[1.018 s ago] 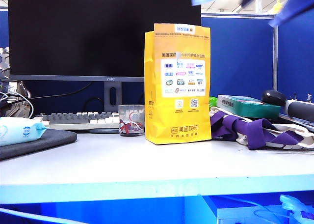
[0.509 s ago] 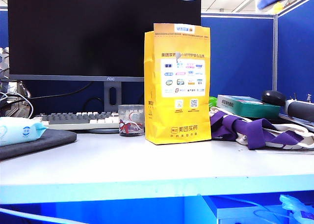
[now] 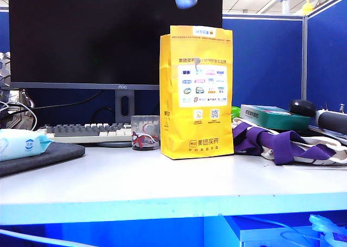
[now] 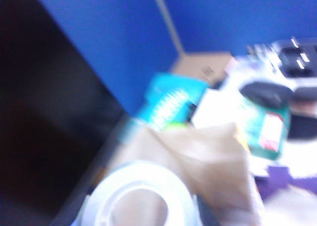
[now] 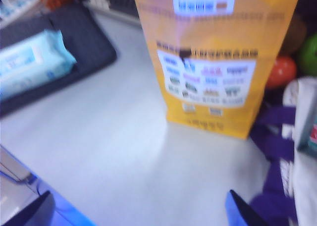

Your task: Pick up the transparent tape and throw it into the yellow paper bag.

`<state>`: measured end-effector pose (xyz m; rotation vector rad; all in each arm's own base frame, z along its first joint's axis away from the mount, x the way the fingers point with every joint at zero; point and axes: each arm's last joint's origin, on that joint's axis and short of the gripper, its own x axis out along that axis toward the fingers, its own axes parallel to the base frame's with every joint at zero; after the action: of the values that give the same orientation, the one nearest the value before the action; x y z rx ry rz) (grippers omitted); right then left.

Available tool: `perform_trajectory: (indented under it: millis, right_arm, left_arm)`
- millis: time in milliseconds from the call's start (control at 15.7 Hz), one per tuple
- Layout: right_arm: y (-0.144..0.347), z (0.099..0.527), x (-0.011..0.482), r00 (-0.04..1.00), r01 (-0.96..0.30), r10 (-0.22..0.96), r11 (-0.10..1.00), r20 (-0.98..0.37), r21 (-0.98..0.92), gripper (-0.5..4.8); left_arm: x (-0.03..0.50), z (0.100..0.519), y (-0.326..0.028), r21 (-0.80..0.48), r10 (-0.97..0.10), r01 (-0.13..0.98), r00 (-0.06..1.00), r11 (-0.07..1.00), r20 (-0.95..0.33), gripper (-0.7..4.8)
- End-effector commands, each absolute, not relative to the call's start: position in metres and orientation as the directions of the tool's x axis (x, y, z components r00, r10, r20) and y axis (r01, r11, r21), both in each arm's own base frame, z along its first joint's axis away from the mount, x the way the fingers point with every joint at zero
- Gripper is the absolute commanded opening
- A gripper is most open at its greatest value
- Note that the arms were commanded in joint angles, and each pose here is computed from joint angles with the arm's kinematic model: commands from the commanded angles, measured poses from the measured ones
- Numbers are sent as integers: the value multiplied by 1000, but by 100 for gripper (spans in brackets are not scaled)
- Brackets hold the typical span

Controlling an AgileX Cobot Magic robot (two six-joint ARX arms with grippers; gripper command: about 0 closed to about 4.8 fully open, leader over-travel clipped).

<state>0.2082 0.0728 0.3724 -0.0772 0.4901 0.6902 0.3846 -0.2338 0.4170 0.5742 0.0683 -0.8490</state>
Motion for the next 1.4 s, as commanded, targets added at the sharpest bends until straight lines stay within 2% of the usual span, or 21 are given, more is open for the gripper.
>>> perform_trajectory:
  millis: [64,191,254,318,445,572,763,954,1081,1145,1272,1399]
  right_arm:
    - [74,377,209,658,-642,624,757,-421,117,479]
    - [74,377,209,657,-642,624,757,-424,120,479]
    - [74,377,209,655,-641,623,758,-428,122,479]
    - [74,376,209,653,-641,623,757,-430,123,479]
    - [74,376,209,653,-641,622,758,-432,124,479]
    - [74,377,209,656,-642,624,757,-424,120,479]
    - [74,383,210,679,-649,631,755,-375,95,479]
    - [72,396,203,716,-665,639,747,-282,7,479]
    - [55,417,175,787,-612,592,784,-172,-102,479]
    - [48,423,160,804,-592,578,801,-140,-92,479]
    - [36,435,119,824,-566,562,818,-68,-103,479]
    - [30,441,94,838,-541,545,831,0,-130,479]
  left_arm:
    - [393,404,-239,437,-696,743,652,507,-300,237]
    - [398,395,-242,429,-692,751,647,503,-320,241]
    - [398,395,-242,428,-692,751,646,502,-321,308]
    - [398,396,-243,425,-693,748,650,510,-311,479]
    - [399,398,-243,348,-692,747,661,567,-291,479]
    - [397,400,-241,355,-676,737,672,575,-301,479]
    - [367,433,-223,372,-672,735,674,567,-307,479]
    - [314,483,-173,402,-560,651,759,644,-332,479]
    - [276,501,-101,347,-375,549,807,760,-457,479]
    - [265,504,-81,316,-324,513,808,798,-493,479]
    - [231,514,-45,316,-269,458,828,831,-492,479]
    - [197,520,-39,339,-259,426,860,839,-439,437]
